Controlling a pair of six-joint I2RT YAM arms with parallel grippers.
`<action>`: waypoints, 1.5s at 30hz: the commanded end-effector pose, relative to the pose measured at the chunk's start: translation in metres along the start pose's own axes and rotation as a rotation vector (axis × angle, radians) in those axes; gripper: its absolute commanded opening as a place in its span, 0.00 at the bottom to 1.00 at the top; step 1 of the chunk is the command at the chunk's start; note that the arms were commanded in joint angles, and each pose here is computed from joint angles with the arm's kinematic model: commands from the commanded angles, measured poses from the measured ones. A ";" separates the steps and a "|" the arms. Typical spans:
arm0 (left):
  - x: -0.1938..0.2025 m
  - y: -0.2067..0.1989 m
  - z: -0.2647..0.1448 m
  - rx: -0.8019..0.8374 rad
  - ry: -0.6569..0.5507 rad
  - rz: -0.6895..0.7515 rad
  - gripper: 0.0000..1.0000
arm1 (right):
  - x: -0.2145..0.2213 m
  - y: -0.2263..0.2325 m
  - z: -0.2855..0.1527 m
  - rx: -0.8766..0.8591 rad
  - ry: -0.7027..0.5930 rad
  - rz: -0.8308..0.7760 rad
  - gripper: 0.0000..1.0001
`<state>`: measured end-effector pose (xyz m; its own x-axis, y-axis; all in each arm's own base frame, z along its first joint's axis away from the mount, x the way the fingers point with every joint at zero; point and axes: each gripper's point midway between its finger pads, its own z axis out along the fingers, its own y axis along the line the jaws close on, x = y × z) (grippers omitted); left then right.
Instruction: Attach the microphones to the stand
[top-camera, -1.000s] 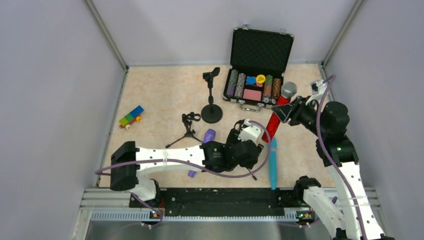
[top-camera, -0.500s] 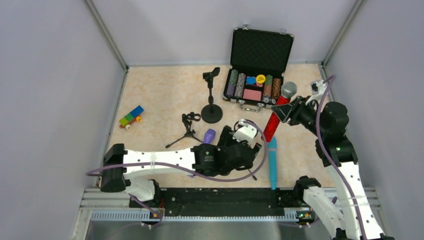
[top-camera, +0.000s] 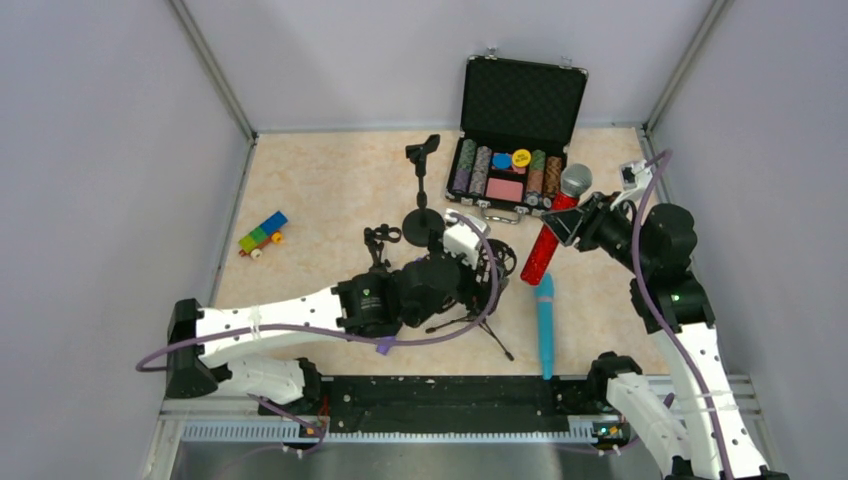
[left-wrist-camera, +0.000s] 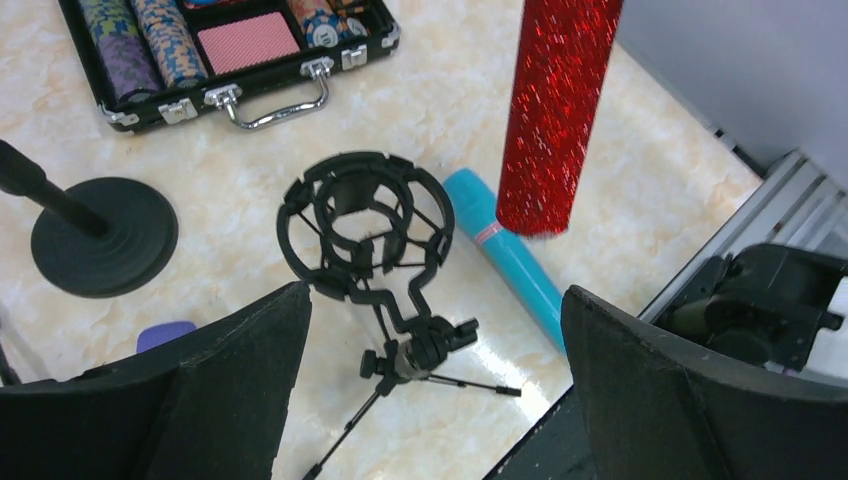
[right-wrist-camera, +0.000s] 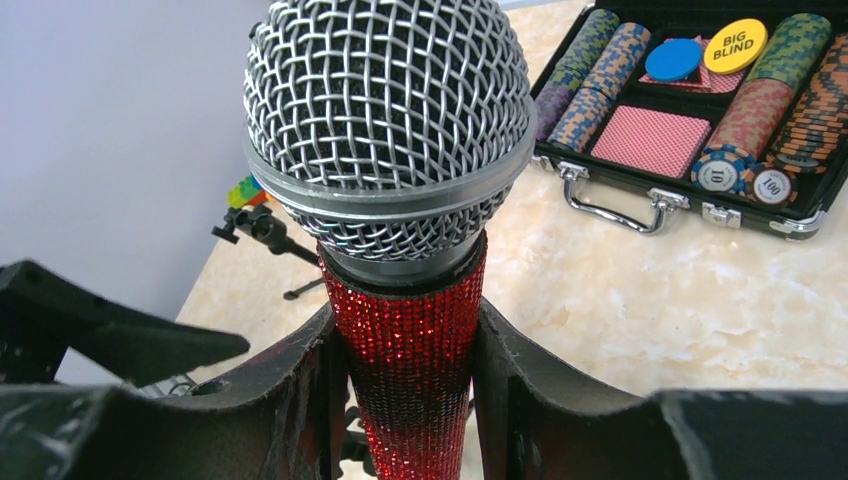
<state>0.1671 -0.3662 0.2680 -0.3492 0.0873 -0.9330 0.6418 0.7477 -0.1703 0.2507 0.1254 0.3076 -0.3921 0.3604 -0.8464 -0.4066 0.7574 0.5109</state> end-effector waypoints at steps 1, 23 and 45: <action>-0.036 0.000 -0.002 0.127 -0.071 -0.119 0.99 | -0.016 0.011 0.000 -0.052 -0.060 -0.012 0.00; -0.045 0.068 -0.009 0.327 -0.075 -0.533 0.99 | -0.035 0.033 0.010 -0.188 -0.134 0.003 0.00; -0.011 0.074 0.009 0.295 0.018 -0.610 0.96 | -0.064 0.051 0.022 -0.347 -0.285 -0.070 0.00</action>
<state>0.2220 -0.3127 0.2534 -0.7272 -0.2603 -0.6352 0.4666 0.4912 -0.7355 0.2787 0.1576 0.3490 -0.2944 0.4584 -0.8386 -0.6190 0.5771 0.5328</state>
